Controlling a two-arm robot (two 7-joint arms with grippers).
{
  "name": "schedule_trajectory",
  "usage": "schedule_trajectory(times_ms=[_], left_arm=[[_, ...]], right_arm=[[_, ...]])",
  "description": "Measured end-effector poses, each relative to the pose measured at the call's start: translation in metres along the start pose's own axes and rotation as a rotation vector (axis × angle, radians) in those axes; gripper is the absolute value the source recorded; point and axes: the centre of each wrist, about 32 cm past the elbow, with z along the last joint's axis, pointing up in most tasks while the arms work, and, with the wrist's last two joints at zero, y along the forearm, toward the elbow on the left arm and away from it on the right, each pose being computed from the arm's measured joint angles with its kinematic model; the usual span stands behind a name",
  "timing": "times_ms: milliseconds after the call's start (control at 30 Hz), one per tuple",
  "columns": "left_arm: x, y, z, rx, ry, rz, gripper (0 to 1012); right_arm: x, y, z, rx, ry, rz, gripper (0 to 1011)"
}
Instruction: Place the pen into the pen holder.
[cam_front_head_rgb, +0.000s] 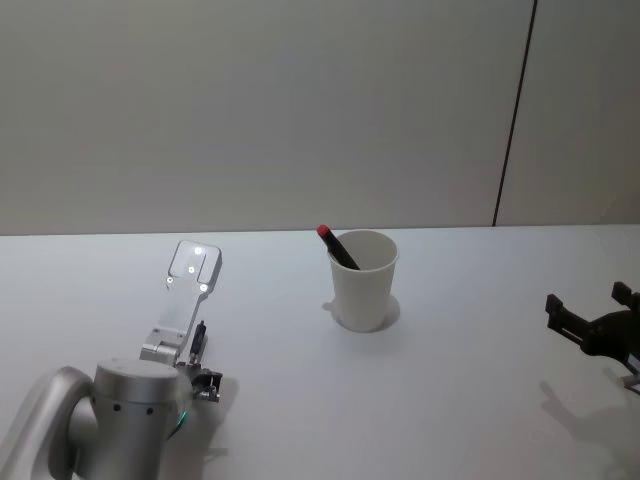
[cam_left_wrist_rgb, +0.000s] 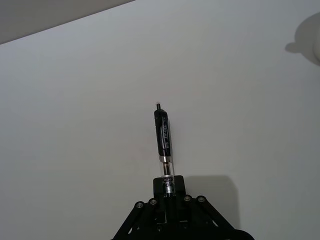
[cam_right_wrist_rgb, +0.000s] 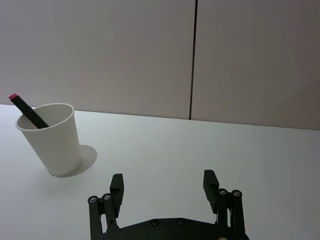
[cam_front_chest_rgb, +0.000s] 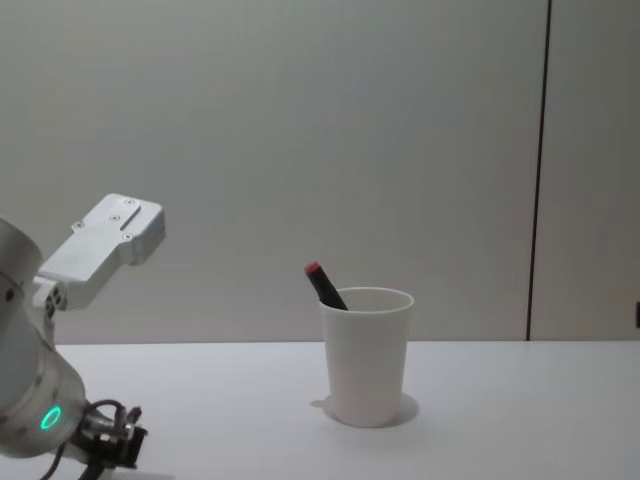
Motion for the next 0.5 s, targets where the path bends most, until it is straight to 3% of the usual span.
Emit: schedule_trajectory(times_ms=[267, 500], left_arm=[[0.0029, 0.0014, -0.0005, -0.031, -0.006, 0.003, 131], [0.0055, 0.0036, -0.0012, -0.085, -0.020, 0.002, 131]], right_arm=[[0.0000, 0.0000, 0.0000, 0.000, 0.000, 0.000, 1001], [0.0000, 0.0000, 0.0000, 0.000, 0.000, 0.000, 1001]])
